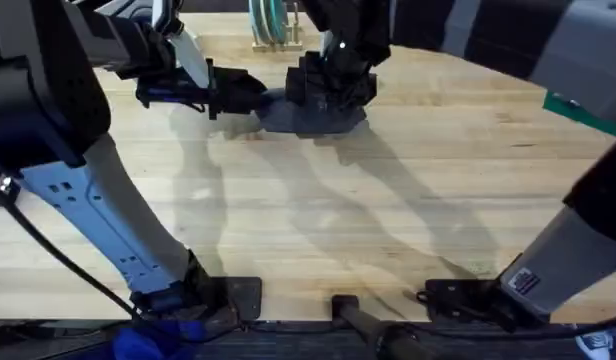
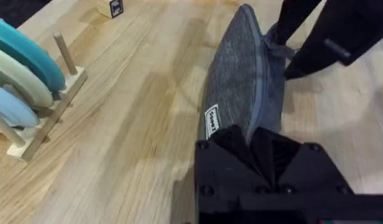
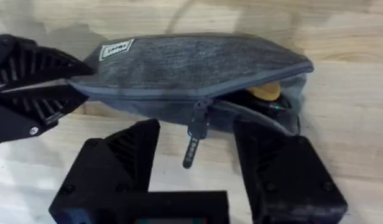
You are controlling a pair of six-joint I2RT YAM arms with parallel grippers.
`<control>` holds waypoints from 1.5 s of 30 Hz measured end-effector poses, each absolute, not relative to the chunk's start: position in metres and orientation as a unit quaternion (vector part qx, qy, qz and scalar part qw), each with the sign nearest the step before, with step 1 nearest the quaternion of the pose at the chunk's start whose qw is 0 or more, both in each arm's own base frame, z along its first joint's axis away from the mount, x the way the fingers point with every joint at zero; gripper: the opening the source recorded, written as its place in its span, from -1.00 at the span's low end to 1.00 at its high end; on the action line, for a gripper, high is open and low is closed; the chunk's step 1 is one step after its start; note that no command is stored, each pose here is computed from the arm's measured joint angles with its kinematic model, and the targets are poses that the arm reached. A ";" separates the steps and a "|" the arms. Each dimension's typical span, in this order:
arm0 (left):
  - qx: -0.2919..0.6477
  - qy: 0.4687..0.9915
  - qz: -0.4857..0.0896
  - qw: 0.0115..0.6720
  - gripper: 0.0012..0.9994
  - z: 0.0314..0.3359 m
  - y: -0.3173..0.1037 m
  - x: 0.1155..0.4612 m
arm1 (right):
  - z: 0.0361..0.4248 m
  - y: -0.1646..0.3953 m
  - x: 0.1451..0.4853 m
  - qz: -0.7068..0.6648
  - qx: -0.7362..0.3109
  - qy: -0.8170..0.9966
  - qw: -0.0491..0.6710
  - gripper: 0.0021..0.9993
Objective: Unzip the bag, pick up the pens from the table one at a time and place them inside, then zip the bag closed.
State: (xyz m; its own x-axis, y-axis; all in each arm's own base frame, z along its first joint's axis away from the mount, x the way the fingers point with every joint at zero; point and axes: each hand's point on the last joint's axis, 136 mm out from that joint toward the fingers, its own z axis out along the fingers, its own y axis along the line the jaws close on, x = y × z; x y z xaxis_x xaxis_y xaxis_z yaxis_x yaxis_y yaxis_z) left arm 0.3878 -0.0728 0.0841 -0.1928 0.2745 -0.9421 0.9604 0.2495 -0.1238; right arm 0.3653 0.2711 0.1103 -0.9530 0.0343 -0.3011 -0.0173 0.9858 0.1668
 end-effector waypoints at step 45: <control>0.467 0.662 -0.397 0.431 -0.92 0.084 -0.073 0.388 | 0.093 0.267 0.364 0.047 -0.006 0.988 0.145 -0.94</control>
